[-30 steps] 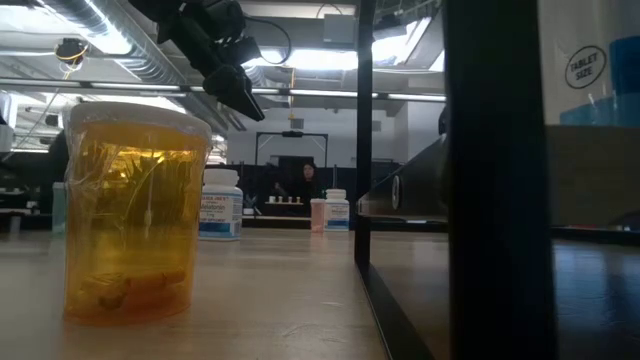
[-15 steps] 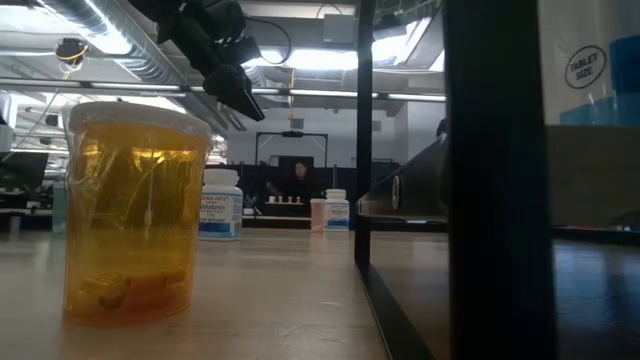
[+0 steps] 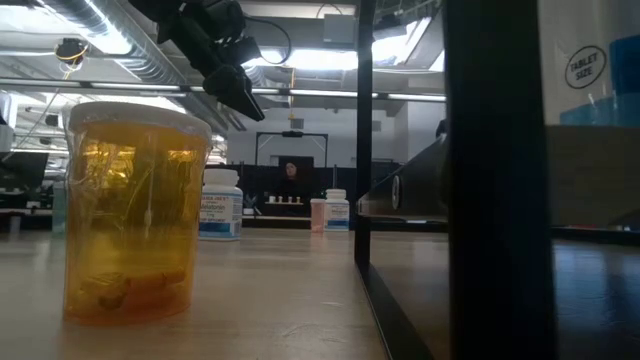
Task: Pick and place medicine bottles onto shelf by color
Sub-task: Put the top right blue pill bottle on the shelf
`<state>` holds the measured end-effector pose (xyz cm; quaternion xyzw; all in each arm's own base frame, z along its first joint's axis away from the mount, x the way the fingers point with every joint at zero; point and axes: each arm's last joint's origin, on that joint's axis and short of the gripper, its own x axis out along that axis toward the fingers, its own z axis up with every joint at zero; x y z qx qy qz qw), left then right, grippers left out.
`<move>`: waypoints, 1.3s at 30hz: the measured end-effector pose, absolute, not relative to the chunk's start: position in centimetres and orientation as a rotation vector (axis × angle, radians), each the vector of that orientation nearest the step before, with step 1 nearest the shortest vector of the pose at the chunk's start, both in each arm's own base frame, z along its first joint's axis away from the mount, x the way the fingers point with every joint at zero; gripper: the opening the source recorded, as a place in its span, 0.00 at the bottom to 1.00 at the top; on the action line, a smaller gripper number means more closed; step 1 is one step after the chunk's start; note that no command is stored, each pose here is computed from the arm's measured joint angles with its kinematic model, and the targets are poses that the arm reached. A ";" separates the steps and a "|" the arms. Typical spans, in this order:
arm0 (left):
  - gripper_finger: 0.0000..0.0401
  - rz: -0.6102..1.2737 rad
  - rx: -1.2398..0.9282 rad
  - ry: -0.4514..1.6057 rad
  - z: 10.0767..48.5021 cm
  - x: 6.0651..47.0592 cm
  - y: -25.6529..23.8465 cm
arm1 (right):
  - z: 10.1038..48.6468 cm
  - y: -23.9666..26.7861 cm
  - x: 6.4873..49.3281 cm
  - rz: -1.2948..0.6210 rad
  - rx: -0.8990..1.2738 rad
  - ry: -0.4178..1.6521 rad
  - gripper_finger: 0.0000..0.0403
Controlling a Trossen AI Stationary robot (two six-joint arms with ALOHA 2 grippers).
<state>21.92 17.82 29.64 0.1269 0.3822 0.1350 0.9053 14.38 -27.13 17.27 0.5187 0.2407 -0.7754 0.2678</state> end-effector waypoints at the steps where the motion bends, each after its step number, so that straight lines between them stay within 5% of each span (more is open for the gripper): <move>1: 0.69 0.279 0.262 0.790 29.6 21.9 17.8 | 17.3 -27.1 14.4 -2.093 1.396 0.648 0.35; 22: 0.69 0.279 0.262 0.790 29.6 21.9 17.8 | 17.4 -26.5 15.4 -2.014 1.358 0.729 0.31; 39: 0.69 0.279 0.262 0.790 29.6 21.9 17.8 | 21.7 -22.8 17.1 -1.881 1.221 0.749 0.31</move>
